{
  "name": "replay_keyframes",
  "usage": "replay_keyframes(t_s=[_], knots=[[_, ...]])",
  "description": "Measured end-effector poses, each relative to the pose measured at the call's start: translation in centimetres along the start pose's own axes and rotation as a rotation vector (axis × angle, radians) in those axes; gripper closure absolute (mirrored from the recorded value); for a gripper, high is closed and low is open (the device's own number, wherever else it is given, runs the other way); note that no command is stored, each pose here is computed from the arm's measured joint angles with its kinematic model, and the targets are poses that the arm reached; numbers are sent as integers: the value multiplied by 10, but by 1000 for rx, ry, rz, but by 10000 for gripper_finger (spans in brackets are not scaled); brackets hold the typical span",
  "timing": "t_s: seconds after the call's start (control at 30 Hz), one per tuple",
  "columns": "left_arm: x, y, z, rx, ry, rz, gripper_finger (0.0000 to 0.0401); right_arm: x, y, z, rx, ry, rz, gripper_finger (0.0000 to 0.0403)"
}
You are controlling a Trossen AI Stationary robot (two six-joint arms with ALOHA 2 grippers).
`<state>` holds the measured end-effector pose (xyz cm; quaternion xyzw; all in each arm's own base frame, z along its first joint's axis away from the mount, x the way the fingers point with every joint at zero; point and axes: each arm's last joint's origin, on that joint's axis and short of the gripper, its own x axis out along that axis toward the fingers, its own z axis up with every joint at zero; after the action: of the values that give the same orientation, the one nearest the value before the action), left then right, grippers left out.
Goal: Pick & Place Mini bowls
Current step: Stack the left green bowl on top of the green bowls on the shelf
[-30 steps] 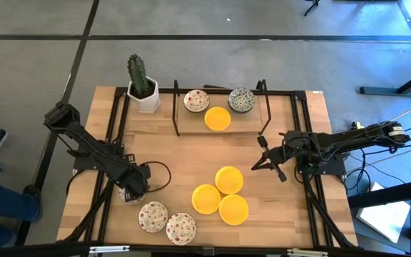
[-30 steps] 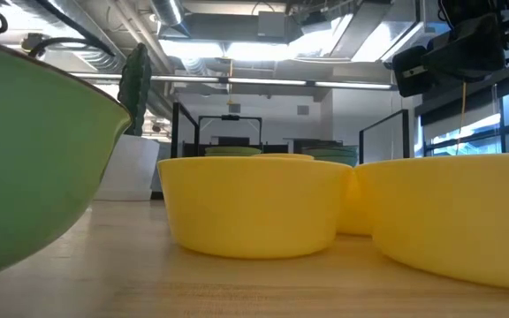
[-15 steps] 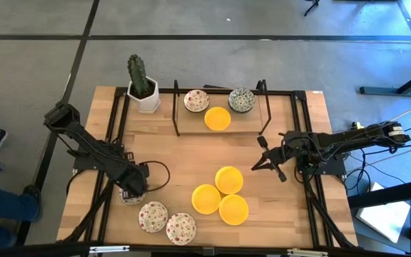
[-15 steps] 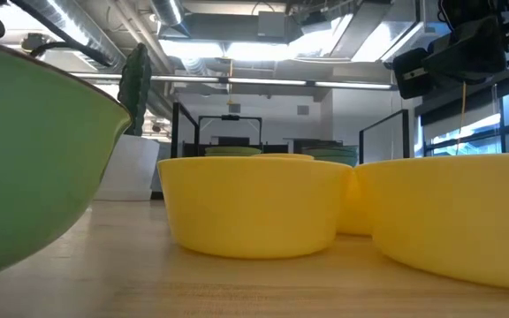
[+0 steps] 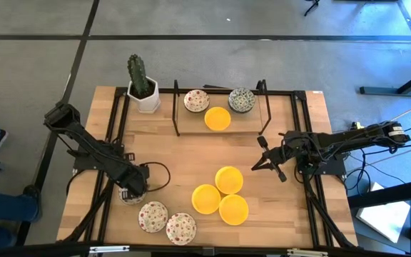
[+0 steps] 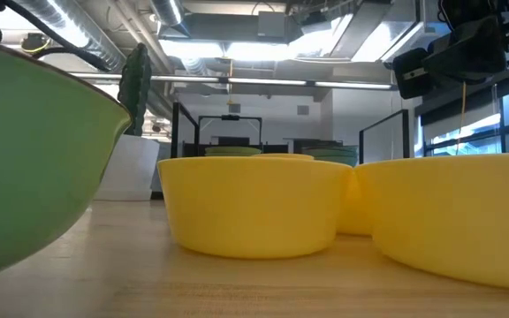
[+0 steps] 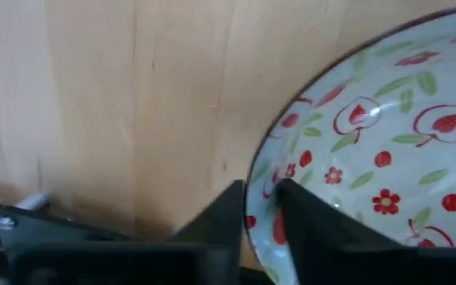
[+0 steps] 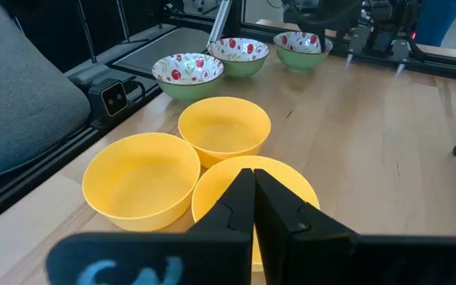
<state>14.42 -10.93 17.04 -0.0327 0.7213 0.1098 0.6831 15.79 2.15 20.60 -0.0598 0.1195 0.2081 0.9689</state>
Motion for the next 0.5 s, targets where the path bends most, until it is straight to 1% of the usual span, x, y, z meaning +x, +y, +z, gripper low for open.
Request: replay_keyframes(t_s=[0.03, 0.07, 0.1, 0.17, 0.23, 0.27, 0.33, 0.4, 0.47, 0.5], knots=[[-3, 0, 1, -1, 9, -7, 358, 0, 0, 0, 0, 0, 0, 397], [-7, 1, 2, 0, 20, -24, 374, 0, 0, 0, 0, 0, 0, 397], [-11, 1, 4, -2, 25, -32, 380, 0, 0, 0, 0, 0, 0, 397], [-19, 2, 7, 14, 29, -14, 381, 0, 0, 0, 0, 0, 0, 397], [-30, 7, 11, 38, 30, 47, 383, 0, 0, 0, 0, 0, 0, 397], [-40, 10, 13, 49, 14, 85, 386, 0, 0, 0, 0, 0, 0, 397], [-60, 16, 19, 66, -7, 127, 394, 0, 0, 0, 0, 0, 0, 397], [-85, 22, 26, 78, -70, 179, 395, 0, 0, 0, -1, 0, 0, 397], [-111, 28, 34, 90, -143, 182, 395, 0, 0, 0, -2, 0, 0, 397], [-125, 31, 40, 94, -188, 161, 396, 0, 0, 0, -5, 0, 0, 397]])
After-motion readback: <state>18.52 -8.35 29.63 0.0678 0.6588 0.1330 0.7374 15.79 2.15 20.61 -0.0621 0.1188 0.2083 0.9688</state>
